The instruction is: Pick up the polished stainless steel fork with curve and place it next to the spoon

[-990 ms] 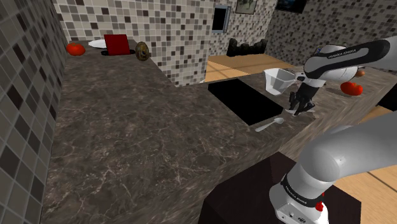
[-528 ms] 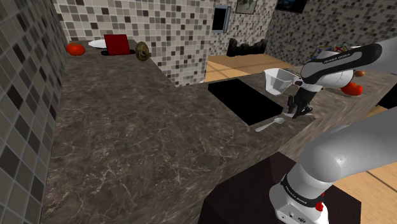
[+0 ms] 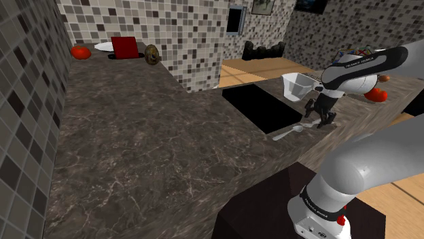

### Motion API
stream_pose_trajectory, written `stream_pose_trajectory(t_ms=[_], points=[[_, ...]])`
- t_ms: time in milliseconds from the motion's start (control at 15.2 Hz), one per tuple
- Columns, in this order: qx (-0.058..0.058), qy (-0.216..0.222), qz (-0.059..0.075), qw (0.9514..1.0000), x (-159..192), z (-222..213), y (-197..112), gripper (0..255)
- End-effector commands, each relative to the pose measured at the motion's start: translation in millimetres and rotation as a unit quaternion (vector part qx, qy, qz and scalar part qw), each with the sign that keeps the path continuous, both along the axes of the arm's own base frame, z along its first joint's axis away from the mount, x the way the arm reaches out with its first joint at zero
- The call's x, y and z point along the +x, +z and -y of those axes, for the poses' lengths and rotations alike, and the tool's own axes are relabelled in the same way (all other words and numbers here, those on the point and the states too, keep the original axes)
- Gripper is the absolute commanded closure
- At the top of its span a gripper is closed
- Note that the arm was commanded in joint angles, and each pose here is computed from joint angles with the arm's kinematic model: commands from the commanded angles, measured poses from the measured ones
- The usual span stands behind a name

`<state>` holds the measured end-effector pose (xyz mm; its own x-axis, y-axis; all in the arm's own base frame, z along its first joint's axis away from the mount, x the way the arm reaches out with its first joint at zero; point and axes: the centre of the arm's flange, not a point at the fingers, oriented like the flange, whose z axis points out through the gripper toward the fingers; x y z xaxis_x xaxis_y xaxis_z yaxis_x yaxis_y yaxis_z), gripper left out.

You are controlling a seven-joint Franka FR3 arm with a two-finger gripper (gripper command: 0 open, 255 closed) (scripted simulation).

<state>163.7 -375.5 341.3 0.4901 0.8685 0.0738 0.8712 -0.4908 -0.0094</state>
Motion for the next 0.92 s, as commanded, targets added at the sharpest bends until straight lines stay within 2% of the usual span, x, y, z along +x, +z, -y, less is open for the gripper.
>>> stream_pose_trajectory(t_ms=[0,66,330,858], points=[[0.0,0.0,0.0,1.0,0.0,0.0,0.0,0],[0.0,0.0,0.0,1.0,0.0,0.0,0.0,0],[0.0,0.0,0.0,1.0,-1.4,3.5,49.8,0],[0.0,0.0,0.0,1.0,-1.4,3.5,49.8,0]])
